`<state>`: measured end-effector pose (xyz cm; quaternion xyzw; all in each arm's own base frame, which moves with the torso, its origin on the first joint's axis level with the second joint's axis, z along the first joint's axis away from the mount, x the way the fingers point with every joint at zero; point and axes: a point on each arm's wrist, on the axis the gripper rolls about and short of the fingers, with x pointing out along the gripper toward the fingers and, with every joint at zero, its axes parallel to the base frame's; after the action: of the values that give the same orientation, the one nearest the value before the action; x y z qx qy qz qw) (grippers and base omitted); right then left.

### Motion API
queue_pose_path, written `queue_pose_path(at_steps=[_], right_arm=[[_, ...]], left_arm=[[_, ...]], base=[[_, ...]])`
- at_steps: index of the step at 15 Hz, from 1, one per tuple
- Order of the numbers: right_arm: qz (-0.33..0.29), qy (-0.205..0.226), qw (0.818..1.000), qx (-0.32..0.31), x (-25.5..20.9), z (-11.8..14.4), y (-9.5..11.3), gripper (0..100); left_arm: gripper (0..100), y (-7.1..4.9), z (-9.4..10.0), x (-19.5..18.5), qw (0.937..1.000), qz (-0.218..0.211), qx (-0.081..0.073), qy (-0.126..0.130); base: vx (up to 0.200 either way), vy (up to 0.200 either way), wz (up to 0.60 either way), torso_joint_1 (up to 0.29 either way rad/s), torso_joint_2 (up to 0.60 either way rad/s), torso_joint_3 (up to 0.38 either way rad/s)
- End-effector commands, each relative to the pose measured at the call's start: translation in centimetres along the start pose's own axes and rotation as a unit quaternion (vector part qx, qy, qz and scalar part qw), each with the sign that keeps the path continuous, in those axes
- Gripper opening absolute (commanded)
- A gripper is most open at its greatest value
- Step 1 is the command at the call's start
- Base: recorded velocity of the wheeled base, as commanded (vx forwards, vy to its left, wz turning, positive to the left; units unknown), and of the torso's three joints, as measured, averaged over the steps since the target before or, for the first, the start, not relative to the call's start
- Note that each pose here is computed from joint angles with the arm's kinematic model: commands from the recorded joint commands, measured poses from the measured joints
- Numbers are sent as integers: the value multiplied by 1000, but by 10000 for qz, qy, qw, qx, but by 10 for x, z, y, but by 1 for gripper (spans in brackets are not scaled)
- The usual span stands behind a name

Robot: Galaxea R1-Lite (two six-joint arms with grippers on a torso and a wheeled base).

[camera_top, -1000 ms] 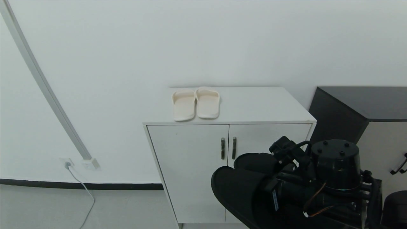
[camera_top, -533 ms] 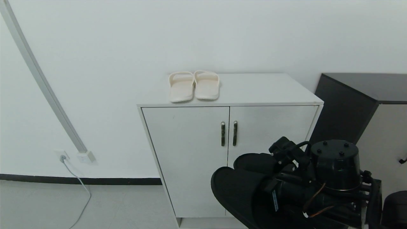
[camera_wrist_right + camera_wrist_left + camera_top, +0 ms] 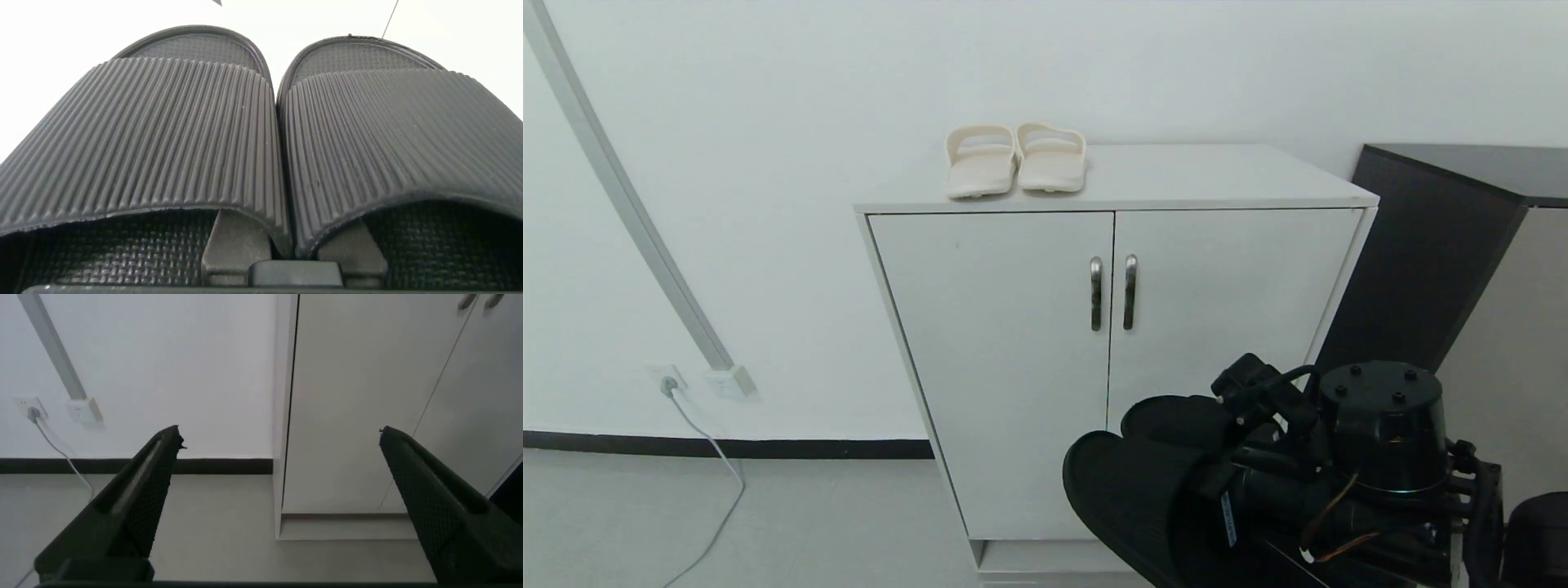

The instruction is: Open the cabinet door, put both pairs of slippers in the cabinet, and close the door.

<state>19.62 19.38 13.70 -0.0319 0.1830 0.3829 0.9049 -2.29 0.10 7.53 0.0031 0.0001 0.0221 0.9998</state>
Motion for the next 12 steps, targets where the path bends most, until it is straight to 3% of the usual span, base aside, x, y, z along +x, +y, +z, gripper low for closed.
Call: queue_pose_path(at_steps=[1, 8, 10, 11, 12], right_arm=[[1, 22, 10000, -1, 1, -1, 0, 0], [0, 29, 10000, -3, 3, -6, 0, 0], [-9, 44, 10000, -3, 5, -8, 0, 0], [-18, 66, 10000, 1, 4, -10, -1, 0], [-26, 66, 10000, 1, 4, -10, -1, 0]], left_arm=[[100, 0, 0, 0, 10000, 1, 16, 8], [100, 0, 2, 1, 9997, -100, 194, 59], [100, -1, 12, 3, 9992, -149, 348, 109], [100, -1, 46, 5, 9995, -237, 199, 1], [100, -2, 76, 12, 9989, -451, -92, -22]], base=[[0, 0, 0, -124, 461, 349], [0, 0, 0, -58, 428, 365], [0, 0, 0, -5, 166, 156], [0, 0, 0, -2, 56, 46], [0, 0, 0, 0, 0, 0]])
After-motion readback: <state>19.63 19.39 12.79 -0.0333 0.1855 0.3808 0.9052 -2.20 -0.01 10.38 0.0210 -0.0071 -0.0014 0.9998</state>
